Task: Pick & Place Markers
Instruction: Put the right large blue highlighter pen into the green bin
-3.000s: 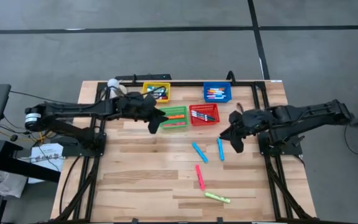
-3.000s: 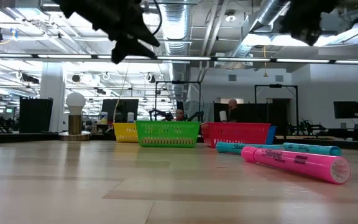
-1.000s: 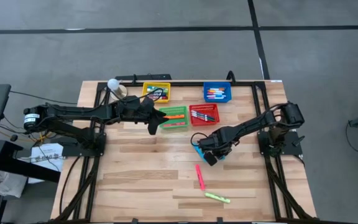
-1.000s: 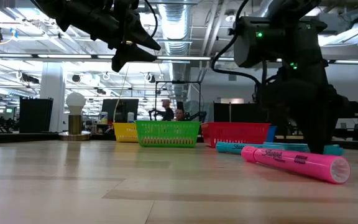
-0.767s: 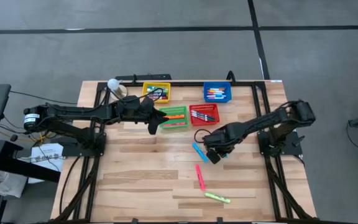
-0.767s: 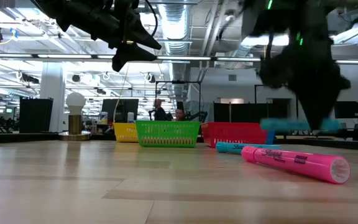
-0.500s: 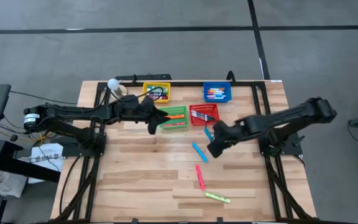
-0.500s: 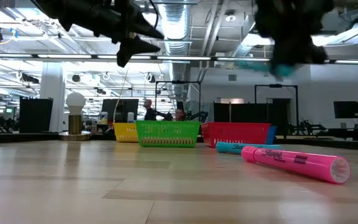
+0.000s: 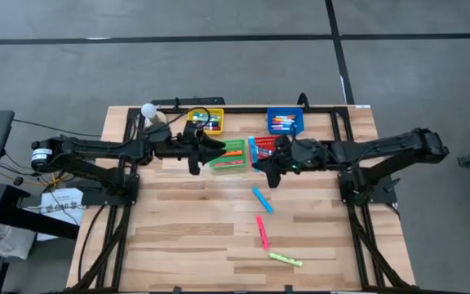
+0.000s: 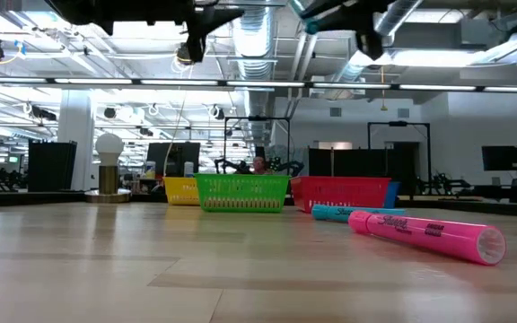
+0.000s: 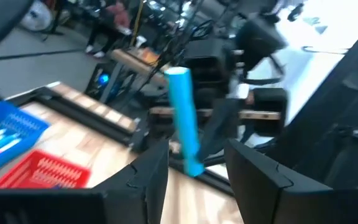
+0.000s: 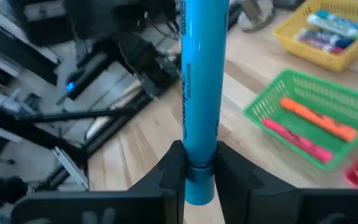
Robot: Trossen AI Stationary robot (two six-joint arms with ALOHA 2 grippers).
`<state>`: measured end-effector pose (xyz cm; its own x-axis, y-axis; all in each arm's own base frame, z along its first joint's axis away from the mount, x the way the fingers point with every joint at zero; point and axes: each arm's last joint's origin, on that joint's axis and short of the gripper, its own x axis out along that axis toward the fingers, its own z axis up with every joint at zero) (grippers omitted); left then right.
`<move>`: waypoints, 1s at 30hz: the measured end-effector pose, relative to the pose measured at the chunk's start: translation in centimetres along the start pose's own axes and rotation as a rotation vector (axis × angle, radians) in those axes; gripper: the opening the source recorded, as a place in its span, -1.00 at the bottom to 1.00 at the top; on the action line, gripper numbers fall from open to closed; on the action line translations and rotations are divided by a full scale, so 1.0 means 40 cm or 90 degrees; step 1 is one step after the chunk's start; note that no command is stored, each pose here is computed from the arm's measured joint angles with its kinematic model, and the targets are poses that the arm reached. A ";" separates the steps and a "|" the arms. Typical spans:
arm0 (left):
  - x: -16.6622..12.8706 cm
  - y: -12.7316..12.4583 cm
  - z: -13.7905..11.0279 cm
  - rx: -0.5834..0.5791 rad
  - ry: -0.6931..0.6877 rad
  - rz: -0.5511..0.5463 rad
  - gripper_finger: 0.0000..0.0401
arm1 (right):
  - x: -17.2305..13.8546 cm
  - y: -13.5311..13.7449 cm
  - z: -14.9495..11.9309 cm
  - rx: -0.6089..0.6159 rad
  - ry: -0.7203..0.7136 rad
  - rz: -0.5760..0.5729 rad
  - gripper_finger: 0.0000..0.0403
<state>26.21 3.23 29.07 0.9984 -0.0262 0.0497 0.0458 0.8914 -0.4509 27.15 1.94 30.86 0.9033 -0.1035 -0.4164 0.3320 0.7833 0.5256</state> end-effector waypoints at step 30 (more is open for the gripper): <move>0.001 -0.013 0.015 -0.027 -0.061 0.007 0.00 | 0.226 -0.005 0.081 0.038 -0.043 0.246 -0.74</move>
<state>26.20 3.05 29.84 0.9913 0.0283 0.1285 0.0386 0.8712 -0.4894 36.15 -1.13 29.40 0.9799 0.1508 -0.1304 -0.0232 0.7358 0.6768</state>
